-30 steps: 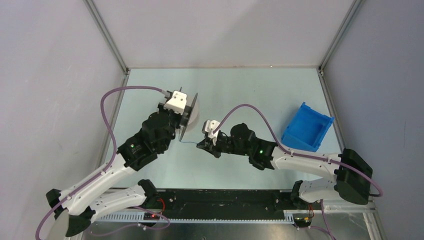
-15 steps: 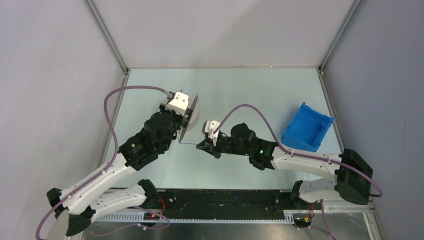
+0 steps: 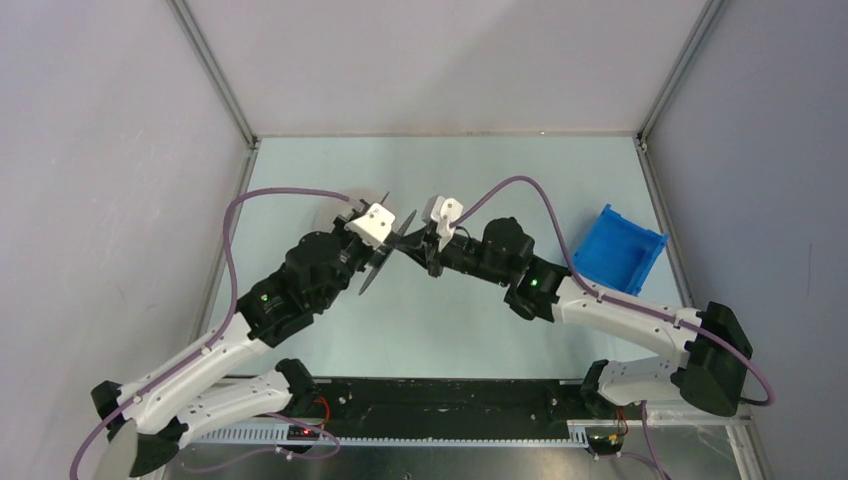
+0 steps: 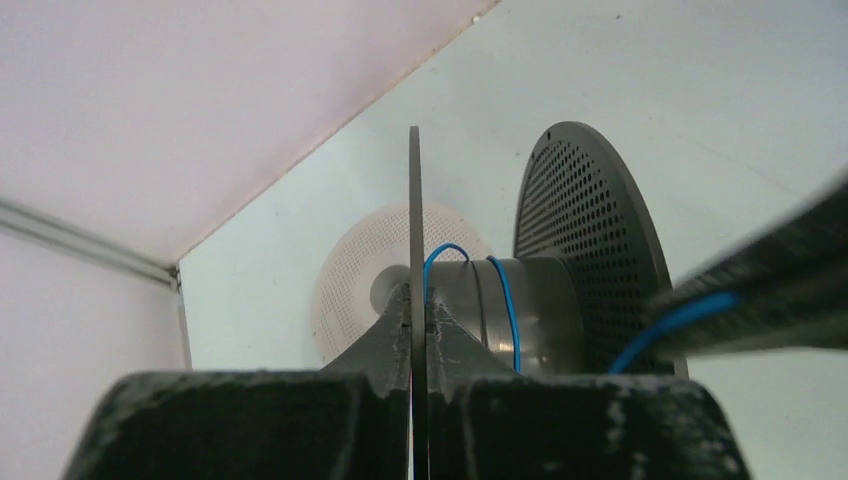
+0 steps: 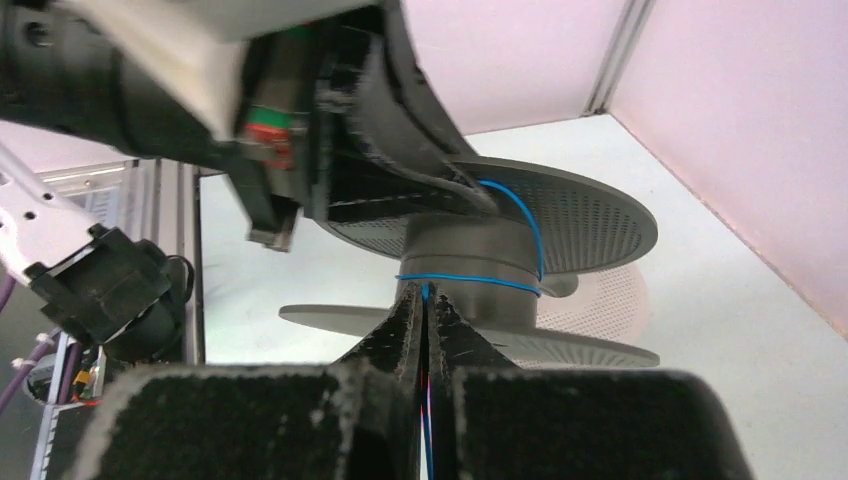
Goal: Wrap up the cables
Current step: Wrap the cable around the cable reel.
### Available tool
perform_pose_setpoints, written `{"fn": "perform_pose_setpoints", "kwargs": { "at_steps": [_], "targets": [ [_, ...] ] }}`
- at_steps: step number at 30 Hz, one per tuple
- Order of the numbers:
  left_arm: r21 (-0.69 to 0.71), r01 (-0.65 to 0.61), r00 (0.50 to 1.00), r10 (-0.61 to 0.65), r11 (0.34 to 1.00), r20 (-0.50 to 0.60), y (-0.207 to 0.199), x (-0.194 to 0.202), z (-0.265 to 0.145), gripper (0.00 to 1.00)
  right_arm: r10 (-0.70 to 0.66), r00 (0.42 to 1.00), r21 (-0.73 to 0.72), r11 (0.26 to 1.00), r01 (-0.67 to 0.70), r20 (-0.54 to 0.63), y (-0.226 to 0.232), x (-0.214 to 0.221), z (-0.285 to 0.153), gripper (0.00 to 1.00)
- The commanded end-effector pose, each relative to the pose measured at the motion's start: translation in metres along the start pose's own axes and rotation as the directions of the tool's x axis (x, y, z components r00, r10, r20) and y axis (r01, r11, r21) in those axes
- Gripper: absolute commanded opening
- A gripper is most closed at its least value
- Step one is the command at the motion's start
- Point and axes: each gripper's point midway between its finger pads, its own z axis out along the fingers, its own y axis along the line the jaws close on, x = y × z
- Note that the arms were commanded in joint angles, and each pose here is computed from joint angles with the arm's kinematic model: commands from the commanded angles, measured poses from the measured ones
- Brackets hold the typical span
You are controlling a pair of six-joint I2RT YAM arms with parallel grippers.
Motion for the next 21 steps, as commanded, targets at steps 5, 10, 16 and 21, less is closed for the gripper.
{"fn": "perform_pose_setpoints", "kwargs": {
  "at_steps": [5,10,16,21],
  "targets": [
    [0.119,-0.15,0.981,0.133,0.981,0.139,-0.014,-0.012,-0.009,0.0,0.017,0.997,0.11,0.994,-0.025,0.074,-0.044,-0.034,0.004,0.0],
    [0.192,-0.256,0.953,0.214,0.947,0.213,-0.029,-0.009,-0.016,0.0,0.078,0.997,0.122,0.989,-0.078,0.005,-0.061,-0.014,-0.004,0.0],
    [0.223,-0.284,0.938,0.222,0.933,0.265,-0.034,-0.017,-0.022,0.0,0.164,0.98,0.107,0.983,-0.152,-0.113,-0.069,0.022,-0.013,0.0],
    [0.226,-0.294,0.935,0.231,0.929,0.268,-0.035,-0.019,-0.02,0.0,0.215,0.96,0.033,0.977,-0.212,-0.178,-0.055,0.043,-0.012,0.02]
  ]
}}
